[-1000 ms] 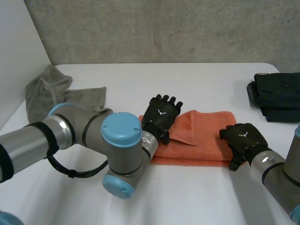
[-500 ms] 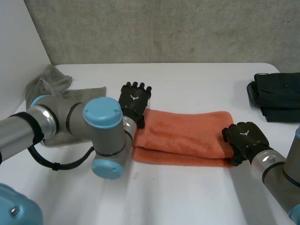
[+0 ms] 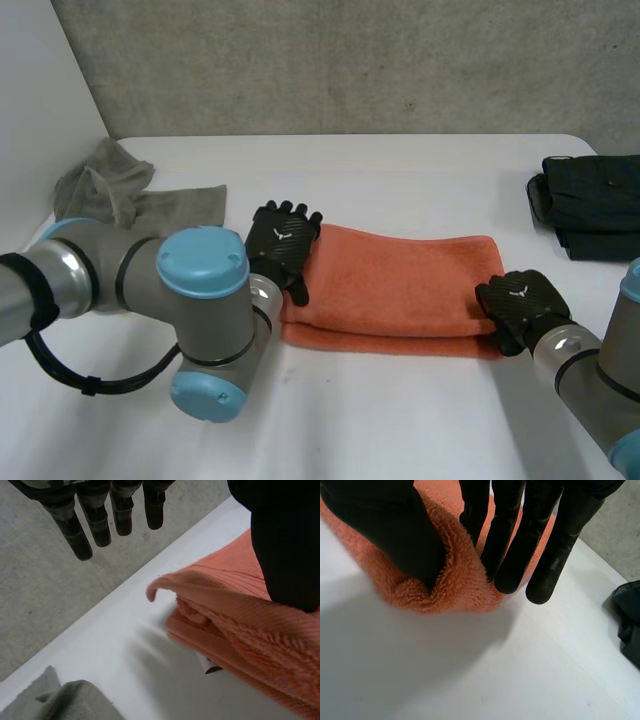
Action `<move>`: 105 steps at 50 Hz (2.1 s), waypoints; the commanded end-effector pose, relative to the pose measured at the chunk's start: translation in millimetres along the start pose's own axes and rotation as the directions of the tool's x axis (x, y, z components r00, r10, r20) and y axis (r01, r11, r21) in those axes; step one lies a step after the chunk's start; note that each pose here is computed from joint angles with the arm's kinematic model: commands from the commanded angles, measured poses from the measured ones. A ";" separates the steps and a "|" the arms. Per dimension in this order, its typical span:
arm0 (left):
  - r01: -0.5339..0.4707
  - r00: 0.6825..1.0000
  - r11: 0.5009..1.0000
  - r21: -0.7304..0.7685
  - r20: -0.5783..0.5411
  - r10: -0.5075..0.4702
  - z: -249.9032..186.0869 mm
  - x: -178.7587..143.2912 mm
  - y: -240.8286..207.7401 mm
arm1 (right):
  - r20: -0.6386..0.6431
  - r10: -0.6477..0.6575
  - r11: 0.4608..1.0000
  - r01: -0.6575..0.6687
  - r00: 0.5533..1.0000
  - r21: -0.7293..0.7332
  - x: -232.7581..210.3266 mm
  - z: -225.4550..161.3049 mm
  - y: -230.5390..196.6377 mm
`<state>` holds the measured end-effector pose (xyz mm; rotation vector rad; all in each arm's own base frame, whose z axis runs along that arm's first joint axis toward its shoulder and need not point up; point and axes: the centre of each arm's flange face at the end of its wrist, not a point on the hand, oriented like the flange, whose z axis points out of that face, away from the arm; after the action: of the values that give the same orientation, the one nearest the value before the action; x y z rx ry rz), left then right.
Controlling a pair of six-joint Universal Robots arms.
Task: Fold the laundry.
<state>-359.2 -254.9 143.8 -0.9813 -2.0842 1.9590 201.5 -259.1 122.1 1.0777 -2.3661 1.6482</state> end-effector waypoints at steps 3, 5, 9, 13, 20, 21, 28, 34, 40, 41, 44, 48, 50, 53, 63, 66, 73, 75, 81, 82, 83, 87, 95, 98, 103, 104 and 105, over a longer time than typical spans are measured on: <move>0.008 1.000 1.000 0.009 0.030 -0.008 -18.7 -22.5 -14.7 | -0.071 -0.271 0.959 0.263 0.960 -0.110 41.7 -11.7 6.0; 0.009 0.999 1.000 0.012 0.038 -0.010 -23.8 -26.3 -17.9 | -0.084 -0.309 0.949 0.302 0.947 -0.094 43.0 -10.8 0.0; 0.012 0.999 1.000 0.021 0.042 -0.013 -31.7 -30.0 -24.0 | -0.068 -0.390 0.913 0.396 0.918 0.097 4.2 -12.7 -50.1; 0.018 0.999 0.999 0.030 0.047 -0.019 -40.4 -33.5 -29.3 | -0.047 -0.443 0.861 0.439 0.895 0.256 -33.7 -22.5 -85.0; 0.024 0.995 0.999 0.030 0.093 -0.027 -47.3 -51.7 -32.6 | 0.045 -0.537 0.749 0.451 0.842 0.486 -110.9 -36.5 -105.5; 0.025 0.995 0.999 0.030 0.099 -0.028 -47.4 -54.6 -32.6 | 0.096 -0.561 0.732 0.439 0.822 0.521 -129.6 -41.0 -101.3; 0.034 0.991 0.999 0.039 0.130 -0.039 -45.5 -67.2 -35.1 | 0.199 -0.536 0.767 0.375 0.821 0.520 -149.4 -40.5 -85.7; 0.075 0.990 0.993 0.093 0.108 -0.085 -43.7 -60.5 -48.5 | 0.185 -0.236 0.891 0.137 0.954 0.433 -108.5 -35.5 -107.7; 0.167 0.986 0.971 0.170 -0.011 -0.168 -45.7 -30.6 -72.5 | 0.106 0.228 0.923 -0.249 0.968 0.294 -25.7 -22.5 -108.5; 0.189 0.982 0.967 0.171 -0.059 -0.182 -44.9 -19.5 -73.1 | 0.109 0.264 0.921 -0.284 0.958 0.266 -21.3 -21.4 -105.4; 0.227 0.967 0.960 0.165 -0.153 -0.202 -42.2 3.3 -72.3 | 0.135 0.350 0.908 -0.371 0.927 0.194 -13.5 -21.8 -101.3; 0.235 0.955 0.962 0.137 -0.218 -0.202 -36.1 28.4 -64.0 | 0.169 0.384 0.904 -0.407 0.908 0.128 -15.0 -15.8 -96.7; 0.228 0.953 0.968 0.107 -0.227 -0.199 -31.6 34.9 -56.3 | 0.175 0.388 0.909 -0.407 0.905 0.089 -19.8 -4.4 -87.8; 0.208 0.953 0.978 0.014 -0.229 -0.199 -21.6 42.8 -36.1 | 0.173 0.392 0.912 -0.406 0.903 0.054 -23.7 10.2 -79.9; 0.104 0.974 0.973 -0.204 -0.179 -0.141 -20.9 44.8 5.0 | 0.196 0.287 0.957 -0.289 0.938 -0.018 -41.6 29.0 -56.2; 0.059 0.982 0.973 -0.224 -0.163 -0.097 -22.8 38.5 9.9 | 0.191 0.197 0.980 -0.197 0.962 -0.015 -43.1 30.6 -51.2; 0.000 0.980 0.976 -0.218 -0.193 -0.044 -31.3 39.2 3.8 | 0.164 0.069 0.997 -0.074 0.984 0.026 -36.9 29.5 -55.7; 0.014 0.981 0.985 -0.174 -0.188 -0.048 -33.6 33.6 -14.3 | 0.149 0.066 0.997 -0.072 0.987 0.036 -35.7 27.7 -57.8; 0.054 0.985 0.998 -0.043 -0.162 -0.060 -44.6 12.4 -65.7 | 0.034 0.044 0.974 -0.050 0.998 0.220 -23.7 -5.7 -92.6; 0.059 0.984 0.998 -0.025 -0.165 -0.062 -46.4 10.2 -72.0 | 0.024 0.038 0.968 -0.043 0.999 0.247 -24.0 -11.6 -96.1; 0.069 0.981 0.998 0.014 -0.182 -0.065 -51.2 5.7 -85.2 | 0.020 0.036 0.963 -0.040 0.999 0.267 -25.5 -17.0 -98.0; 0.092 0.968 0.992 0.088 -0.243 -0.068 -60.6 -9.3 -110.1 | 0.042 0.022 0.953 -0.034 0.999 0.302 -42.5 -33.4 -93.9; 0.112 0.931 0.991 0.071 -0.358 -0.079 -74.2 -28.3 -121.8 | 0.158 0.026 0.977 -0.059 0.987 0.204 -80.0 -51.2 -56.7; 0.119 0.927 0.990 0.071 -0.365 -0.085 -76.4 -29.3 -123.3 | 0.176 0.040 0.977 -0.076 0.984 0.199 -87.1 -48.6 -52.2; 0.119 0.926 0.991 0.058 -0.366 -0.090 -76.7 -28.2 -119.7 | 0.175 0.039 0.975 -0.075 0.984 0.207 -98.6 -33.3 -42.0; 0.119 0.926 0.991 0.055 -0.367 -0.090 -76.9 -27.9 -118.9 | 0.170 0.035 0.975 -0.071 0.985 0.211 -98.9 -31.3 -41.7; 0.118 0.925 0.992 0.050 -0.368 -0.092 -77.2 -27.6 -117.9 | 0.165 0.036 0.974 -0.072 0.986 0.216 -99.1 -28.9 -41.6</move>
<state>-343.6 -200.0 279.3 -1.0931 -1.7909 1.6606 284.1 -184.7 141.4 1.2500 -2.3837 1.9337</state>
